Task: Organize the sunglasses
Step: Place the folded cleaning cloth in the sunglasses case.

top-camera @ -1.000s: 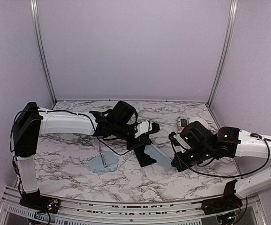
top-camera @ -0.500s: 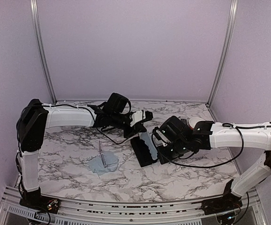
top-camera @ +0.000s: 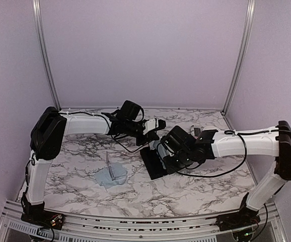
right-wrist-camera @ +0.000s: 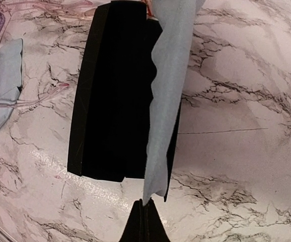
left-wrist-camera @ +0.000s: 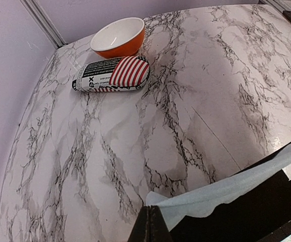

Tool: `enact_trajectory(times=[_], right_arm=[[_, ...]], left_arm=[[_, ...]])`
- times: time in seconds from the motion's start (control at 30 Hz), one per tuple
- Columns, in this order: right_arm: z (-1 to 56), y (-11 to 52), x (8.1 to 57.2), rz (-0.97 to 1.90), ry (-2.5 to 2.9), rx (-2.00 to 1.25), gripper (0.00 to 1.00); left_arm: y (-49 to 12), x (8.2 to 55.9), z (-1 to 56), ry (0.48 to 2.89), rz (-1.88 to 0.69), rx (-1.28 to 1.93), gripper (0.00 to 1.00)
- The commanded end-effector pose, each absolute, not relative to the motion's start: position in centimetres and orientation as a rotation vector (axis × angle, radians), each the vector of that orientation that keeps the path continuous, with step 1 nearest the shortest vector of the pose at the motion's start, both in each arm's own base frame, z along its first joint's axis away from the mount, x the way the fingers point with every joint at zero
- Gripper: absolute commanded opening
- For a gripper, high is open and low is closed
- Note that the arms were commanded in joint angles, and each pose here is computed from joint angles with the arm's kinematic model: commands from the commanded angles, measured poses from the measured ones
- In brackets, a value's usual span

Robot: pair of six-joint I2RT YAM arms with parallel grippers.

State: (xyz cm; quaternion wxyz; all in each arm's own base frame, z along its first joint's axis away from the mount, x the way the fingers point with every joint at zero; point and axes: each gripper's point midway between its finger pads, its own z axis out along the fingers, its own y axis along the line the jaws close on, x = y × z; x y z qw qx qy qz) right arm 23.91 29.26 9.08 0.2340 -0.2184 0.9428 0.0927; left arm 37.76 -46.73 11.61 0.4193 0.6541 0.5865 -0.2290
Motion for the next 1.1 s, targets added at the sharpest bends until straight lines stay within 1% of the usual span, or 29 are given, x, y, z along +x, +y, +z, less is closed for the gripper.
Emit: enact_trajectory(times=[0.0,0.17,0.43,1.07], right_arm=[[8.6,29.2,24.1,0.206,2.596,-0.634,0.0],[7.8,29.1,24.1,0.189,2.608,-0.659,0.0],[7.3,30.5,23.8,0.265,2.62,-0.692,0.0],[6.3,33.1,22.7,0.422,2.661,-0.763,0.0]], left_arm=[[-46.4,40.1,11.9,1.454,-0.506,1.614,0.0],[-45.7,40.7,11.3,1.468,-0.434,1.636,0.0],[-42.6,40.2,8.2,1.591,-0.28,1.739,0.0],[-40.0,40.4,6.2,1.675,-0.145,1.798,0.0]])
